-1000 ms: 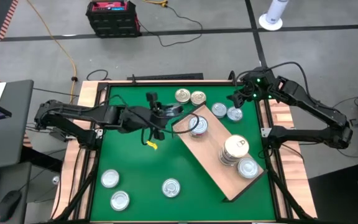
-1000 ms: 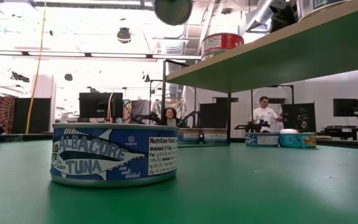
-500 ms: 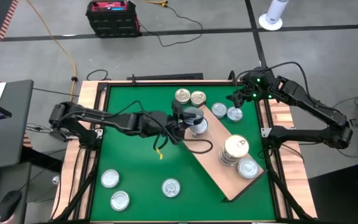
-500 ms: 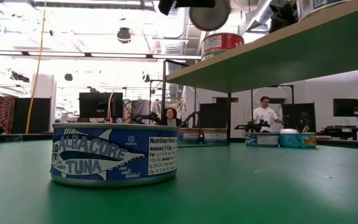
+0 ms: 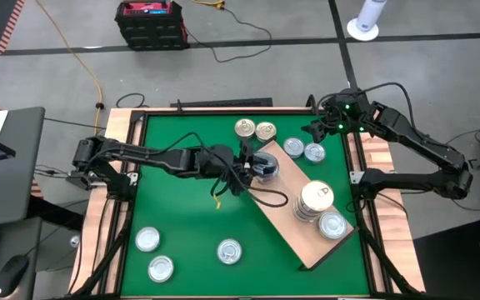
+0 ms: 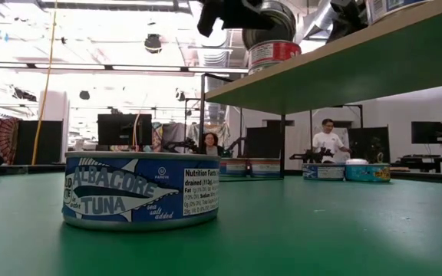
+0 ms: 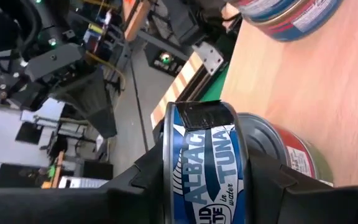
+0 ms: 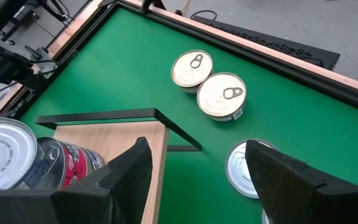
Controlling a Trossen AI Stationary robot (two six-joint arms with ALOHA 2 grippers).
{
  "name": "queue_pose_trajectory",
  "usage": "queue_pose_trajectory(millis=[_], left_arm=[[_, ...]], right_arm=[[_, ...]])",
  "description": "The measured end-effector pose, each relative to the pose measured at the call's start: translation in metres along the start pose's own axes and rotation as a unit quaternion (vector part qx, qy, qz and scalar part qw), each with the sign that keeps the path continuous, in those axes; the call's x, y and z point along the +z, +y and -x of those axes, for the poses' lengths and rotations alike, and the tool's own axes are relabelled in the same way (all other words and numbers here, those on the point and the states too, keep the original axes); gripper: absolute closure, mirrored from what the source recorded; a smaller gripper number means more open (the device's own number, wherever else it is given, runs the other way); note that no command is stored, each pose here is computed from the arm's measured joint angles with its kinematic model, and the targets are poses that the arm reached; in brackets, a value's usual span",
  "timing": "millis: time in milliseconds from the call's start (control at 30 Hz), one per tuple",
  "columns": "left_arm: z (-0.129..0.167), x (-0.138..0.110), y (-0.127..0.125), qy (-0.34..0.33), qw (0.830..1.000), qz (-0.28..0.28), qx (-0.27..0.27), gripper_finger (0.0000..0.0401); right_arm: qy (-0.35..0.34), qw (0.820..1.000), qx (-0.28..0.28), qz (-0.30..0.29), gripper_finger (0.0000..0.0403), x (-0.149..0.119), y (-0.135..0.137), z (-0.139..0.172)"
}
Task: Stack canned seafood by type on shelf
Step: Stack the blue tuna can on top of the red tuna can on the shelf
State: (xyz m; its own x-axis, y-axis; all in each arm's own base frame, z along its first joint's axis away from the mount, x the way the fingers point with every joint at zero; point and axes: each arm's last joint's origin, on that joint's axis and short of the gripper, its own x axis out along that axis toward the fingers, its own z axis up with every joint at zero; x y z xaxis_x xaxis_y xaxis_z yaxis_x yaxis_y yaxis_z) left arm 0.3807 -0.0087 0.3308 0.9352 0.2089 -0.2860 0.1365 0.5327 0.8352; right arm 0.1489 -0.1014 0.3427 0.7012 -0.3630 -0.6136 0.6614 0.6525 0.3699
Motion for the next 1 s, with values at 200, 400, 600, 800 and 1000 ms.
queue_pose_trajectory(millis=[200, 400, 600, 800, 1000], left_arm=[[-0.001, -0.002, -0.001, 0.004, 1.000, -0.004, -0.010, 0.0250], [0.000, -0.002, 0.000, -0.020, 0.999, 0.033, -0.025, 0.0229], [-0.001, -0.003, 0.000, -0.027, 0.997, 0.071, -0.030, 0.0171], [-0.002, -0.006, 0.002, -0.032, 0.990, 0.131, -0.038, 0.0160], [-0.004, -0.013, 0.007, -0.063, 0.978, 0.187, -0.070, 0.0167]], right_arm=[[0.000, 1.000, 0.000, -0.001, 0.0121, 0.000, 0.000, 0.000], [0.000, 1.000, 0.000, -0.001, 0.0121, 0.000, 0.000, 0.000], [0.000, 1.000, 0.000, -0.004, 0.0121, 0.000, 0.000, 0.000], [0.000, 1.000, 0.000, -0.004, 0.0121, 0.000, 0.000, 0.000], [0.000, 1.000, 0.000, -0.004, 0.0121, 0.000, 0.000, 0.000]])
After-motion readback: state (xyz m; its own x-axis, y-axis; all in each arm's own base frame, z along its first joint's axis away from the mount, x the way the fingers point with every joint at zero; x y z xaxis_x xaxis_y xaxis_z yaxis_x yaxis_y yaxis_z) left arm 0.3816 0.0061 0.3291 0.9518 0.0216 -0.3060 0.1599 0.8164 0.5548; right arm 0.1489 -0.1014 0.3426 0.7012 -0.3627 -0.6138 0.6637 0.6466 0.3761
